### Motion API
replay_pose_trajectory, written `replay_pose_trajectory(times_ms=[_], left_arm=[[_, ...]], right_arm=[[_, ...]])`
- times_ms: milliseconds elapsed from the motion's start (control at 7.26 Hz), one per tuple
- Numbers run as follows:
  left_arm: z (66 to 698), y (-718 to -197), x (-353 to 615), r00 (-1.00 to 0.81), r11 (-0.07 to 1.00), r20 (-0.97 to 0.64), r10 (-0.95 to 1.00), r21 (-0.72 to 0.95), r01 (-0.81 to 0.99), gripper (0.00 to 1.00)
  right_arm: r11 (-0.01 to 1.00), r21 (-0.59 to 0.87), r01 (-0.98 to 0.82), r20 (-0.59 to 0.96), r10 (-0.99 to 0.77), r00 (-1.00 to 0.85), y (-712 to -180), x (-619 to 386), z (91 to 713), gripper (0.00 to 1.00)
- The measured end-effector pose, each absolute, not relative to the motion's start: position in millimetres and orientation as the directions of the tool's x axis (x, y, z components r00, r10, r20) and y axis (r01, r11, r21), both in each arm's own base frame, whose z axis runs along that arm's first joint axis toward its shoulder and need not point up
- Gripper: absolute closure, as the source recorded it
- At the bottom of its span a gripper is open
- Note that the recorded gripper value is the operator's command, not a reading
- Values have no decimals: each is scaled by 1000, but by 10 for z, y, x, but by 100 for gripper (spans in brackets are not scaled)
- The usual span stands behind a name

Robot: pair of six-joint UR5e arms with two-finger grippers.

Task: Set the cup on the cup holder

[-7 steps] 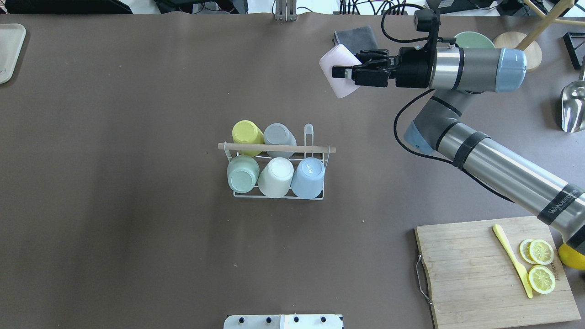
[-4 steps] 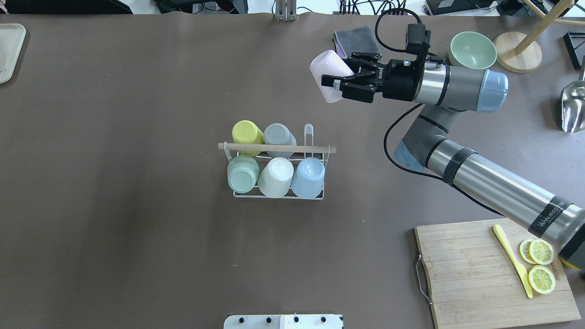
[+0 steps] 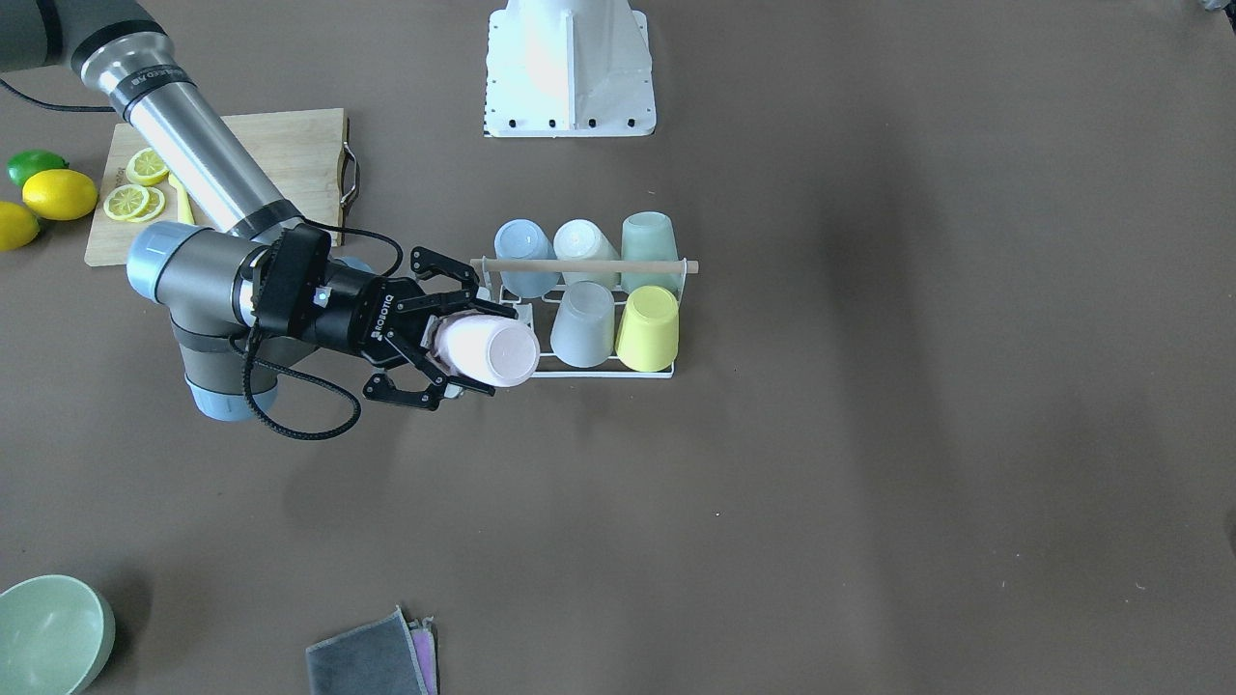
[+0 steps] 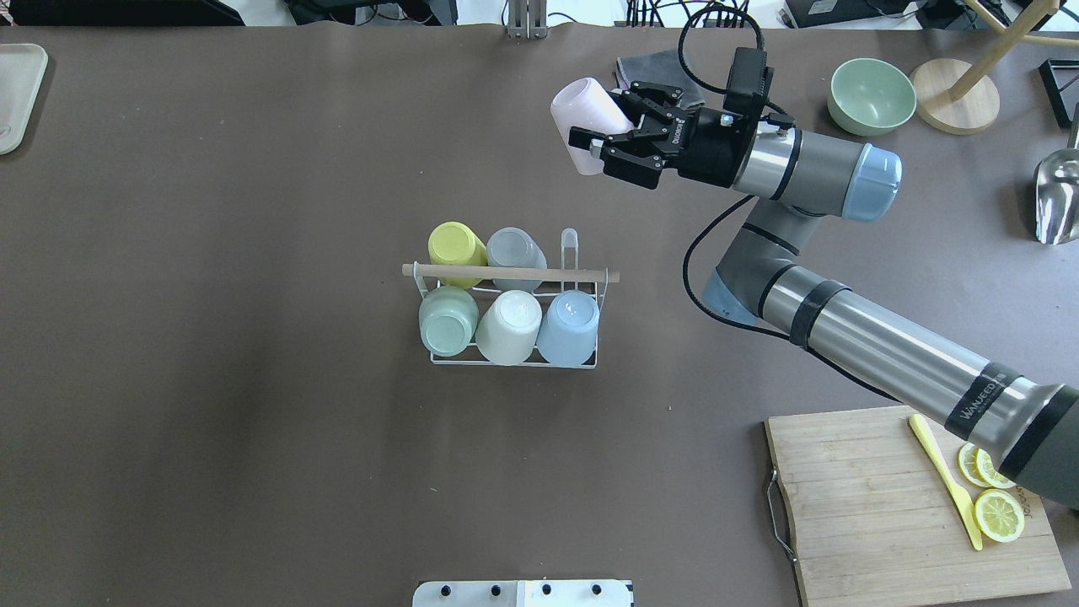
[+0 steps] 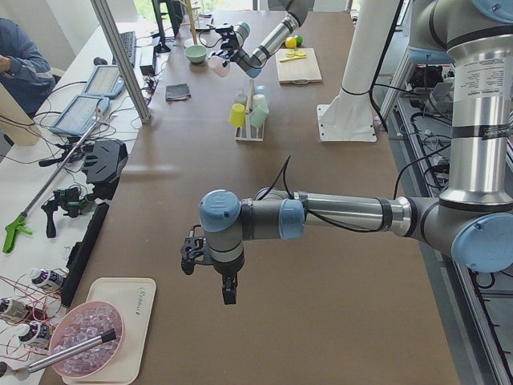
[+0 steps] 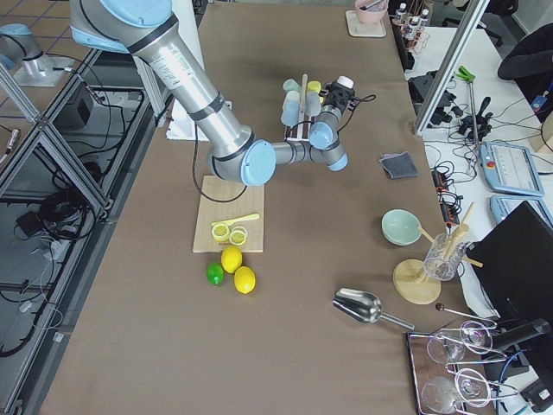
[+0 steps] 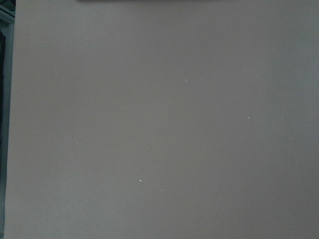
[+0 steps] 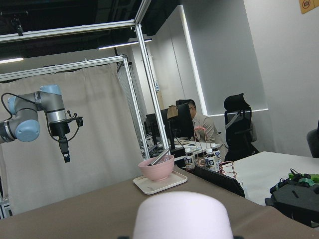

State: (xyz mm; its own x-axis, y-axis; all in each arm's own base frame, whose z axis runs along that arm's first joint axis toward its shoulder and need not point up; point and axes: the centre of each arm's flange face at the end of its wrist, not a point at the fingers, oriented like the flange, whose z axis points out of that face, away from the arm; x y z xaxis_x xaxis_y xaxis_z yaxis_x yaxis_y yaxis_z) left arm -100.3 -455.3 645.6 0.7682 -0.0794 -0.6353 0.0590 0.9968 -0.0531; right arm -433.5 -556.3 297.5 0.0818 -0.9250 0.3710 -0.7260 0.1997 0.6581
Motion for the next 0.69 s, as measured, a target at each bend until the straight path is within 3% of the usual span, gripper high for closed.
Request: replay_pose_trajectory(times_ms=[689], left_arm=[[6476, -4532, -984, 729, 995, -678, -96, -71, 65, 2]], right_arm=[[222, 625, -749, 348, -937, 12, -5096, -4809, 2969, 100]])
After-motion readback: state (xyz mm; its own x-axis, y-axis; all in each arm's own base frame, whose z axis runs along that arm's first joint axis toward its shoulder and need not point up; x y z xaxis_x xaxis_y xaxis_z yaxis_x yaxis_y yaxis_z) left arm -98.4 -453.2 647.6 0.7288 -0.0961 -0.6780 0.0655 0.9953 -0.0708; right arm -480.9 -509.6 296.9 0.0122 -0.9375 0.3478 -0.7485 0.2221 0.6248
